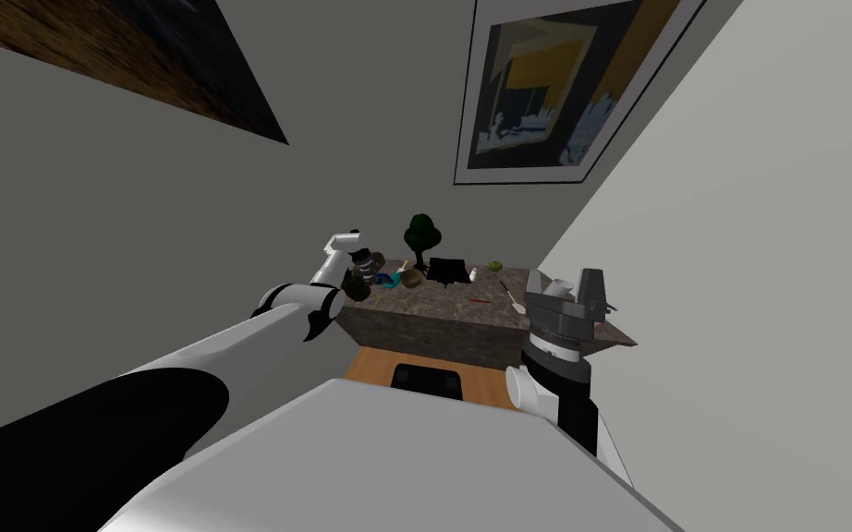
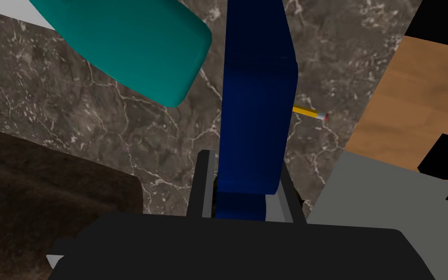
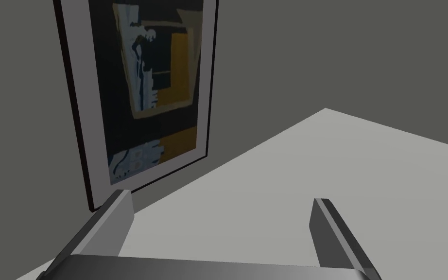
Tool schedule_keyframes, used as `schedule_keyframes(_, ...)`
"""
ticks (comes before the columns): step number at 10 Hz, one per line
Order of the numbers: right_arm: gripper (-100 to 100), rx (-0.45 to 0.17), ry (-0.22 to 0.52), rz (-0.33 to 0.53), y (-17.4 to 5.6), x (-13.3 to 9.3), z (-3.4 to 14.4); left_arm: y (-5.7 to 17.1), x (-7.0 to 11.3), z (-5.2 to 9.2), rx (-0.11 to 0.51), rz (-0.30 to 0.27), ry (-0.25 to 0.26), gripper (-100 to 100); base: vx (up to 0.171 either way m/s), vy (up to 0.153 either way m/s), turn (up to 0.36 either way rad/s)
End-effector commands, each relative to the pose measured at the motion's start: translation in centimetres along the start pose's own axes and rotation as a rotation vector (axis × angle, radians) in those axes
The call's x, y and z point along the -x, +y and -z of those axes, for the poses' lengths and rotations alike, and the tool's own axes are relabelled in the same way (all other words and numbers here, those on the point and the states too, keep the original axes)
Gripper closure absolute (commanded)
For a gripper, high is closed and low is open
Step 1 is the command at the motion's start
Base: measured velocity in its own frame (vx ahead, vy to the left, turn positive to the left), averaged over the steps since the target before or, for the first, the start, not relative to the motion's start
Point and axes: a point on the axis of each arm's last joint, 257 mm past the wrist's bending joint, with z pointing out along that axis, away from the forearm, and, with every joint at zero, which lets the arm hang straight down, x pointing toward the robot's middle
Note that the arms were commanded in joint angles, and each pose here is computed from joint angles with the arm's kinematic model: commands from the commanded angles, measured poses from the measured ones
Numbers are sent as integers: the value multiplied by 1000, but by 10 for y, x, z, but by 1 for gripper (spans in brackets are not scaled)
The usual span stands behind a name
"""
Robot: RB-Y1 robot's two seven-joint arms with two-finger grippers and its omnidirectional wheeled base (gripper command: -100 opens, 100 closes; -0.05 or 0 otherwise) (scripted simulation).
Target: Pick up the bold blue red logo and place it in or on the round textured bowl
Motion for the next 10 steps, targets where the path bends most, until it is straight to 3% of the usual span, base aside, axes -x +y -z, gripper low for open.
schedule_keyframes(1,0,0,0,0,0,0,0,-6,5,9,-1,24,-2,100,-3,61,-158)
schedule_keyframes(10,0,0,0,0,0,0,0,-16,39,41,27,155,-50,100,-2,19,-176)
